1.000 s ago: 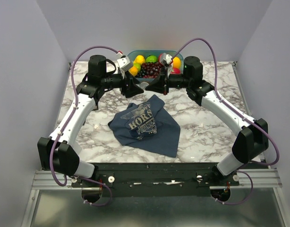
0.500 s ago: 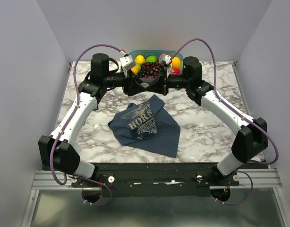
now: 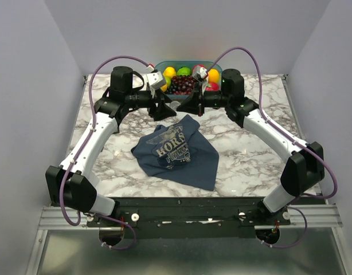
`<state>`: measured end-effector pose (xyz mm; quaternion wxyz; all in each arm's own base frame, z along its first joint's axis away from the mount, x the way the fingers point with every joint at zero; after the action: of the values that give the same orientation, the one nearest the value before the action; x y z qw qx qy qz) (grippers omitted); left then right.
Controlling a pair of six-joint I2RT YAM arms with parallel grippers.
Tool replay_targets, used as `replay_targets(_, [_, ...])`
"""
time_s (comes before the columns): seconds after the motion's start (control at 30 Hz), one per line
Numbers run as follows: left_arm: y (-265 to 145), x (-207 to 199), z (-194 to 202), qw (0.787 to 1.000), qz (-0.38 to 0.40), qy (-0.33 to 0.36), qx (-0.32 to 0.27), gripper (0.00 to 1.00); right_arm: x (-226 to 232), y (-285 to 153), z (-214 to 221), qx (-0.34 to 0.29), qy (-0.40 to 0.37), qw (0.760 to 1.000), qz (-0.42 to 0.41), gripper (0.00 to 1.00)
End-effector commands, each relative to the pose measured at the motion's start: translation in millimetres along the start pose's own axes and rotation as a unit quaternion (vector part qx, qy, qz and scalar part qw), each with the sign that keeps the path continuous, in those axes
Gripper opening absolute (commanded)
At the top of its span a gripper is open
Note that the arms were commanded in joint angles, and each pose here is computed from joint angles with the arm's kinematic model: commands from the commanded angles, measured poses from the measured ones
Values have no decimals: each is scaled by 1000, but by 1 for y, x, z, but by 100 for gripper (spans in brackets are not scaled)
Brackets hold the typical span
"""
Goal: Remove the brooch from the garment
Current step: Close the brooch.
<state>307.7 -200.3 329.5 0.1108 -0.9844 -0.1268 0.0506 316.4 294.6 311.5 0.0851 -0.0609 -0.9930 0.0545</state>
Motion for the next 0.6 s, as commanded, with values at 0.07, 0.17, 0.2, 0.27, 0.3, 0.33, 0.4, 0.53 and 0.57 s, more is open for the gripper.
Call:
replay_targets(0.07, [-2, -6, -8, 1000, 9, 23, -9, 64, -3, 0, -9, -3, -5, 1000, -6, 0])
replay_targets(0.17, [0, -4, -10, 1000, 11, 20, -12, 60, -2, 0, -11, -5, -12, 1000, -6, 0])
replay_targets(0.2, [1, -3, -10, 1000, 10, 19, -12, 59, -1, 0, -11, -5, -11, 1000, -6, 0])
replay_targets(0.27, [1, -3, -11, 1000, 8, 20, -11, 56, -1, -1, -11, -5, -13, 1000, -5, 0])
replay_targets(0.3, [2, -2, -10, 1000, 5, 20, -11, 55, -2, 0, -11, -5, -12, 1000, -4, 0])
replay_targets(0.33, [2, -1, -10, 1000, 5, 19, -10, 54, -2, -1, -11, -4, -12, 1000, -3, 0])
replay_targets(0.4, [4, 0, -11, 1000, 3, 20, -11, 52, -1, -1, -10, -4, -13, 1000, -4, 1])
replay_targets(0.53, [9, 2, -14, 1000, -5, 15, -13, 49, -1, 0, -11, -5, -16, 1000, -8, 0])
replay_targets(0.57, [9, 3, -14, 1000, -7, 14, -13, 48, -1, -1, -11, -5, -16, 1000, -8, 0])
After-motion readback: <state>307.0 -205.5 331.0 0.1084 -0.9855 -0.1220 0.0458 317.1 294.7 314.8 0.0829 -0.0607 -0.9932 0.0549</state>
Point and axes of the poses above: each gripper's point midway between its finger pads, its own y axis out along the fingers, its own x axis along the line the jaws close on, z = x × y, the point moved 5 cm from there along -y, back along the fingers, and after that the axes turned 1 degree about y, right-handed, at the moved point
